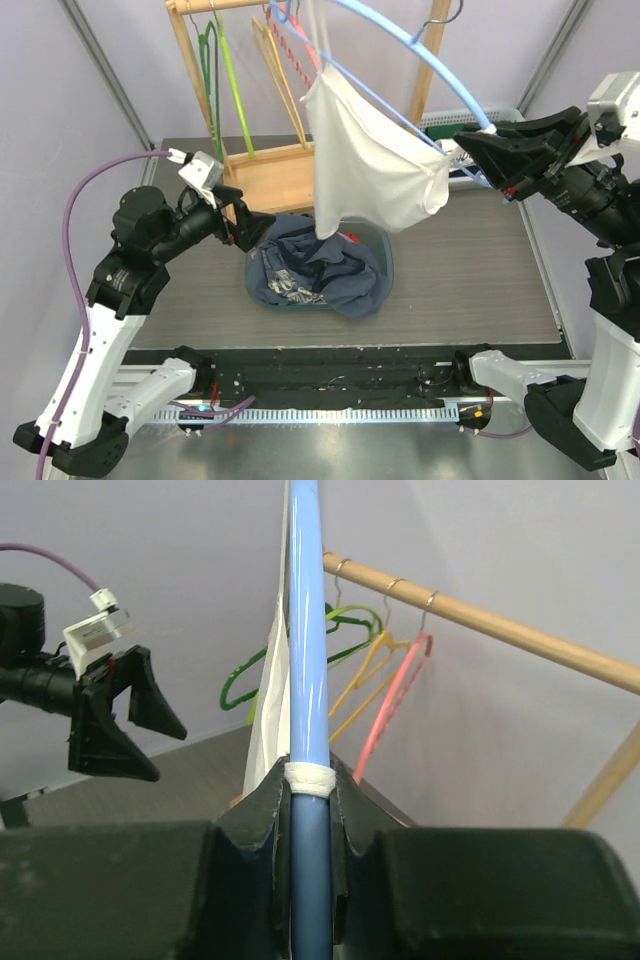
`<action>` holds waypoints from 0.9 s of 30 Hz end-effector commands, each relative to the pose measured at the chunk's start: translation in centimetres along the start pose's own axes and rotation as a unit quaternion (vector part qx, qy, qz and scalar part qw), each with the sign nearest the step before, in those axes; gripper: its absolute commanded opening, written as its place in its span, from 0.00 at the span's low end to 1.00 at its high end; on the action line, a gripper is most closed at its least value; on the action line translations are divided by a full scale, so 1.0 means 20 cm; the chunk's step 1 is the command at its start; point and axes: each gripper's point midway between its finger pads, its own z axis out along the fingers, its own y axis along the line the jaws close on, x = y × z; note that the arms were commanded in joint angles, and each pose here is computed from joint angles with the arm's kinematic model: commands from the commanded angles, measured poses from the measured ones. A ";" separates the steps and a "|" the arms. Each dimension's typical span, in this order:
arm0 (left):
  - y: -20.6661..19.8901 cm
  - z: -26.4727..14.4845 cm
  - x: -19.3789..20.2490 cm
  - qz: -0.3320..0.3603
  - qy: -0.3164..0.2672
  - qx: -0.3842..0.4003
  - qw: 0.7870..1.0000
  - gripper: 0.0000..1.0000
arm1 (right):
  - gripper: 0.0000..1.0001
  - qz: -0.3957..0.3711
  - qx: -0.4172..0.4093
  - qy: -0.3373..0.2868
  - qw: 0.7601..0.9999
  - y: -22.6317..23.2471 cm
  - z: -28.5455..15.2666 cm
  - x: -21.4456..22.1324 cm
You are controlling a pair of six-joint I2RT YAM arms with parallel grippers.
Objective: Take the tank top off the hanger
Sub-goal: Pick up the hanger from the clothesline.
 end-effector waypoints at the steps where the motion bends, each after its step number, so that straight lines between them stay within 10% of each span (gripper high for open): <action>1: -0.06 -0.04 -0.13 0.004 -0.042 0.022 0.999 1.00 | 0.01 0.015 -0.082 -0.016 0.996 0.14 0.01 -0.05; 14: -0.41 -0.33 -0.37 0.031 -0.078 0.176 0.981 1.00 | 0.01 0.072 -0.135 0.064 0.986 0.09 0.20 0.31; 27: -0.16 -0.26 -0.42 0.113 -0.070 0.053 0.990 1.00 | 0.01 0.043 -0.187 0.187 0.963 0.26 0.35 0.80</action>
